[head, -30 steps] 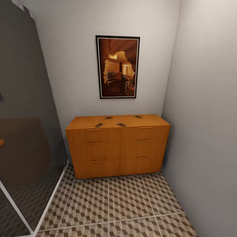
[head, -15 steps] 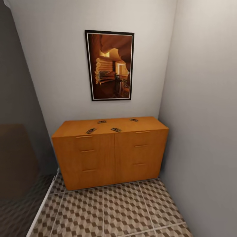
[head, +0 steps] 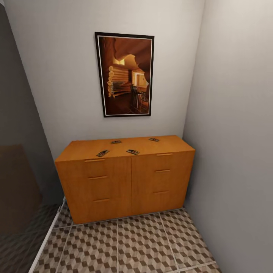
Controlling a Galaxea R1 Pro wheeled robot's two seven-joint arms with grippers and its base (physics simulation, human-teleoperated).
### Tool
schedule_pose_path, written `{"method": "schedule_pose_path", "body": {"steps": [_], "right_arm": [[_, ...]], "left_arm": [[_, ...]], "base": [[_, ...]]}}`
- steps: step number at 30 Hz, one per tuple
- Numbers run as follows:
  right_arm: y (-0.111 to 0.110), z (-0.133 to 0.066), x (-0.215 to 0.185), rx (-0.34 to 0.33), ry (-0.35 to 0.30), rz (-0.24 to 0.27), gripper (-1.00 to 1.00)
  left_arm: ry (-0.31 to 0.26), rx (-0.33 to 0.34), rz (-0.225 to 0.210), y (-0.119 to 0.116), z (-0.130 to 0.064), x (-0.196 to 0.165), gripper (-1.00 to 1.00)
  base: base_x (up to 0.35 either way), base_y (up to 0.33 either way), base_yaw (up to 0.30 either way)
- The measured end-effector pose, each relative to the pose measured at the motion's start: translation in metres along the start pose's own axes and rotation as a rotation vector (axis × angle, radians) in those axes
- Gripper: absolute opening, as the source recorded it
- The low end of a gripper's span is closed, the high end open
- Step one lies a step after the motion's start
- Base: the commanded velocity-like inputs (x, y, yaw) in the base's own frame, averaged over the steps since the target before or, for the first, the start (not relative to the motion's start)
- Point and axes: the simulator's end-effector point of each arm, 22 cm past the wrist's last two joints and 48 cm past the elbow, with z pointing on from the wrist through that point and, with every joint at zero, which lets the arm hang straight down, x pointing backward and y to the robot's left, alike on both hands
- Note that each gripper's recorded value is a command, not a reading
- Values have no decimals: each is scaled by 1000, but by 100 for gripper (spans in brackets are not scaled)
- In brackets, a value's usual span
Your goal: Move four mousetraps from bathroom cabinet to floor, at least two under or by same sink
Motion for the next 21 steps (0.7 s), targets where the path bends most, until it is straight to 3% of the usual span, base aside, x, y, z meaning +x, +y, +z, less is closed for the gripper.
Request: {"method": "schedule_pose_path", "body": {"steps": [21], "right_arm": [[-1,0,1,1,6,2,100]], "left_arm": [[0,3,2,-3,0,0,100]], "base": [[0,0,0]]}}
